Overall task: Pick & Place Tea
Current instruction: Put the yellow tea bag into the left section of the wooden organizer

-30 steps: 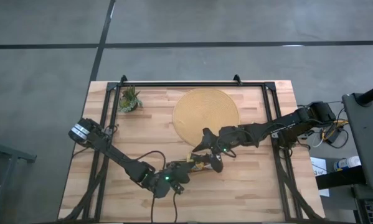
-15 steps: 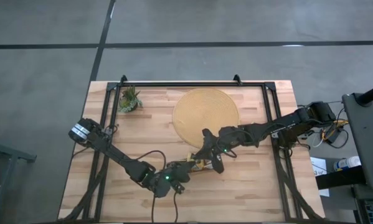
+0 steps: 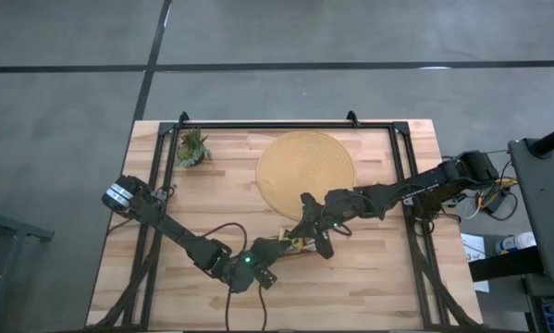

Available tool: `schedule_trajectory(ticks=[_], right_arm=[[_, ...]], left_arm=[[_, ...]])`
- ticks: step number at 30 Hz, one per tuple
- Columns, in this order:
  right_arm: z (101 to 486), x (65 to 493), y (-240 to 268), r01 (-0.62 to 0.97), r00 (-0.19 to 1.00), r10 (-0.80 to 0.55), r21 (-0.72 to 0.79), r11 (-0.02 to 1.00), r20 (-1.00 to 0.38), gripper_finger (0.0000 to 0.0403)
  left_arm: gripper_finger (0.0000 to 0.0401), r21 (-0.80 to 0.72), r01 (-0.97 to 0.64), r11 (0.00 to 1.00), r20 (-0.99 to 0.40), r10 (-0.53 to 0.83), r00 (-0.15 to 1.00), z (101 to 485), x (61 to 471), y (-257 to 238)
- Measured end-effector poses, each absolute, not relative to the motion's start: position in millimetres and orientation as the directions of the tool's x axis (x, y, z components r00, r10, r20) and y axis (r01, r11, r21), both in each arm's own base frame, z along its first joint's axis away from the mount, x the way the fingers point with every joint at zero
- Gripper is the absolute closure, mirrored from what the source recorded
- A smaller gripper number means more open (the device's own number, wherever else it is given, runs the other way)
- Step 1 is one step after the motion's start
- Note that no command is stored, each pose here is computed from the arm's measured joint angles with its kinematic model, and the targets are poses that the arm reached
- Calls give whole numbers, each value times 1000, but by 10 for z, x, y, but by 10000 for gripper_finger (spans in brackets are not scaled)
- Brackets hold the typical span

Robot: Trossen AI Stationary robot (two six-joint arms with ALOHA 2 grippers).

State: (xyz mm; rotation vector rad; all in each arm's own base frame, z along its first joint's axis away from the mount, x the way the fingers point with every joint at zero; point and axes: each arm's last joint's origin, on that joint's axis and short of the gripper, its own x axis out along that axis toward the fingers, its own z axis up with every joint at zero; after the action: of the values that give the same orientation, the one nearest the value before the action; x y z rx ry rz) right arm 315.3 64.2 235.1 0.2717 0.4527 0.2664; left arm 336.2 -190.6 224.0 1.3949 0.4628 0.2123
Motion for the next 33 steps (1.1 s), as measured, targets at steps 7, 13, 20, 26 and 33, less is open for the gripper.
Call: schedule_trajectory(ticks=[7, 13, 20, 26, 33], right_arm=[[2357, 3153, 649, -214, 861, 334, 323, 922, -384, 395], [2411, 3149, 639, -210, 870, 324, 315, 926, -372, 395], [2487, 3105, 704, -313, 874, 340, 134, 940, -348, 395], [2371, 3130, 822, -314, 884, 258, -86, 946, -389, 395], [2142, 3218, 985, -315, 891, 131, -385, 868, -434, 395]], left_arm=[[330, 959, 113, 258, -199, 340, 919, 2279, 3384, -1935], [253, 939, 77, 335, -192, 326, 926, 2329, 3367, -1939], [214, 812, -118, 571, -128, 372, 919, 2618, 3262, -2006], [213, 647, -136, 750, -72, 238, 969, 3010, 2996, -2144], [213, 420, -168, 892, -38, 202, 979, 3220, 2778, -2040]])
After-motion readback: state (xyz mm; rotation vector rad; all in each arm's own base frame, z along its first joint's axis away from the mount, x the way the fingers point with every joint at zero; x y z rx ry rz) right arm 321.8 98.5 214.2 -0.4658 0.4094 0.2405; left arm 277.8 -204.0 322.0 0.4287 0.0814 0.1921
